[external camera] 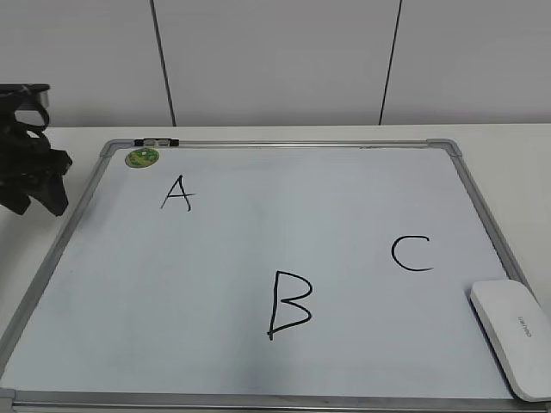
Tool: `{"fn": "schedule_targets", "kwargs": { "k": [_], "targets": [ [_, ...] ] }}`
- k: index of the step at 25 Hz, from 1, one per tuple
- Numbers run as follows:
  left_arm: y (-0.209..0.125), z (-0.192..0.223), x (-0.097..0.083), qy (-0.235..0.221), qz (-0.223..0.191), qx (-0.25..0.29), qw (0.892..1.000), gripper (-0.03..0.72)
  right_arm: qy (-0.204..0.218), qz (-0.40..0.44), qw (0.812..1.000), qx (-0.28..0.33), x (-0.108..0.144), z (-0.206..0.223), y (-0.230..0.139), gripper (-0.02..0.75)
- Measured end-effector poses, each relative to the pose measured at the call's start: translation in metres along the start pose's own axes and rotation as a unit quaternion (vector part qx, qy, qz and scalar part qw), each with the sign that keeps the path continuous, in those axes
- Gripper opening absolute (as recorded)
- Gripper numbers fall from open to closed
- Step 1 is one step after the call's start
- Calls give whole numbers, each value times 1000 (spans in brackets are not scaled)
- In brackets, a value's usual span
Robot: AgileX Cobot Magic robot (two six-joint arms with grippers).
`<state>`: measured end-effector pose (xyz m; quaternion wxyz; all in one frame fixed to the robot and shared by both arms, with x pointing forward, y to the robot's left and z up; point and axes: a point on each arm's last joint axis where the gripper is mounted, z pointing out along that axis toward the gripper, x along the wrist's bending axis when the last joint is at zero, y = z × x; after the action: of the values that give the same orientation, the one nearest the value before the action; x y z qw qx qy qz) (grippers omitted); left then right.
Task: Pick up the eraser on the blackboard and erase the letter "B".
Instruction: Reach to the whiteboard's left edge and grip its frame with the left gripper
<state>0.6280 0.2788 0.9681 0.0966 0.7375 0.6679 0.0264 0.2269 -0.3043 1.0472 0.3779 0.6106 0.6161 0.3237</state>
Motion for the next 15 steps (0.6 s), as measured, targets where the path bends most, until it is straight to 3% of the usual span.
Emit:
{"fn": "schedule_targets", "kwargs": {
  "k": [15],
  "targets": [
    [3, 21, 4, 1, -2, 17, 1000, 357, 0, 0, 1000, 0, 0, 0, 0, 574]
  ]
}}
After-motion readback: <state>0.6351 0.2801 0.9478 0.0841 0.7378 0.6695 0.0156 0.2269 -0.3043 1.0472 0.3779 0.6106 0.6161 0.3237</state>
